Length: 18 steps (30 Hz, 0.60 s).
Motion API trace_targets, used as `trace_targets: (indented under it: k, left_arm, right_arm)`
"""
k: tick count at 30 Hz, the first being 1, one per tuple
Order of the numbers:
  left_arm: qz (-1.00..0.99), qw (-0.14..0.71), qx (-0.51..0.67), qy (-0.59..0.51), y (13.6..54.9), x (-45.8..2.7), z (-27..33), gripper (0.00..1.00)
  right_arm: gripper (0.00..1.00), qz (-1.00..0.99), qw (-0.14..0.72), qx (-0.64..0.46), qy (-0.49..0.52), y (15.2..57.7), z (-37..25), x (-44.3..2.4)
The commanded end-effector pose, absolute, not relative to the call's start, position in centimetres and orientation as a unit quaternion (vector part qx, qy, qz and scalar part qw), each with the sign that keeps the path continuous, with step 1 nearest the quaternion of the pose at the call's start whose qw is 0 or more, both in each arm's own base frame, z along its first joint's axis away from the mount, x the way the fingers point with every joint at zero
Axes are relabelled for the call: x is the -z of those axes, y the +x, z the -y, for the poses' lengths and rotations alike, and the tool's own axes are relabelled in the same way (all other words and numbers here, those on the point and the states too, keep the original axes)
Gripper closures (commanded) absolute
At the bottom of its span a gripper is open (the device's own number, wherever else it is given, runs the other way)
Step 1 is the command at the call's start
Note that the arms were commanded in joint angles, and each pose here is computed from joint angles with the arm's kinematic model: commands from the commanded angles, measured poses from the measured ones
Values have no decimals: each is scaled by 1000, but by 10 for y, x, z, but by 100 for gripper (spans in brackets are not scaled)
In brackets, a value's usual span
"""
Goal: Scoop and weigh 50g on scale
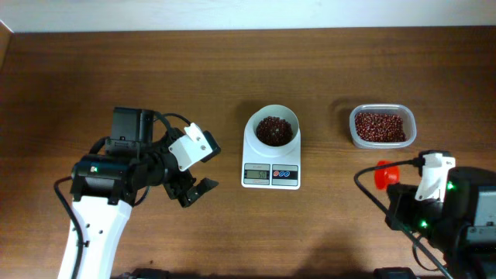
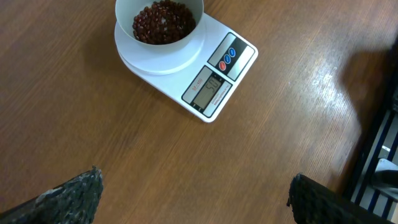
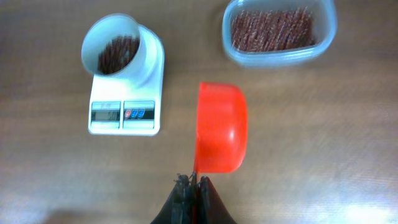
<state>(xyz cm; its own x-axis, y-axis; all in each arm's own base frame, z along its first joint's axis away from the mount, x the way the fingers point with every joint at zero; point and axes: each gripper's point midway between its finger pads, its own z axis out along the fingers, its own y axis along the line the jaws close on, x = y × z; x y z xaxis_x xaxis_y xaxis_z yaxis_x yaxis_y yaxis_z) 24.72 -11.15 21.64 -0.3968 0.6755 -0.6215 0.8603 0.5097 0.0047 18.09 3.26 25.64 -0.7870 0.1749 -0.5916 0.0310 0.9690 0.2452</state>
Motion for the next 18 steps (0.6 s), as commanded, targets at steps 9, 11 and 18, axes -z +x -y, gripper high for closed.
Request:
trace_targets:
  k: [9,11,18]
  left_arm:
    - [-819,296,159,465,251,-223,111,1]
    - [-819,296,159,465,251,-223,111,1]
    - [-819,296,159,465,251,-223,111,1]
  right_arm:
    - [96,-937,214,-223,160,196,-65,-137]
    - [96,-938,203,-231,160,194,-68,-120]
    - [96,-927,180,-287,161,187,-81,-115]
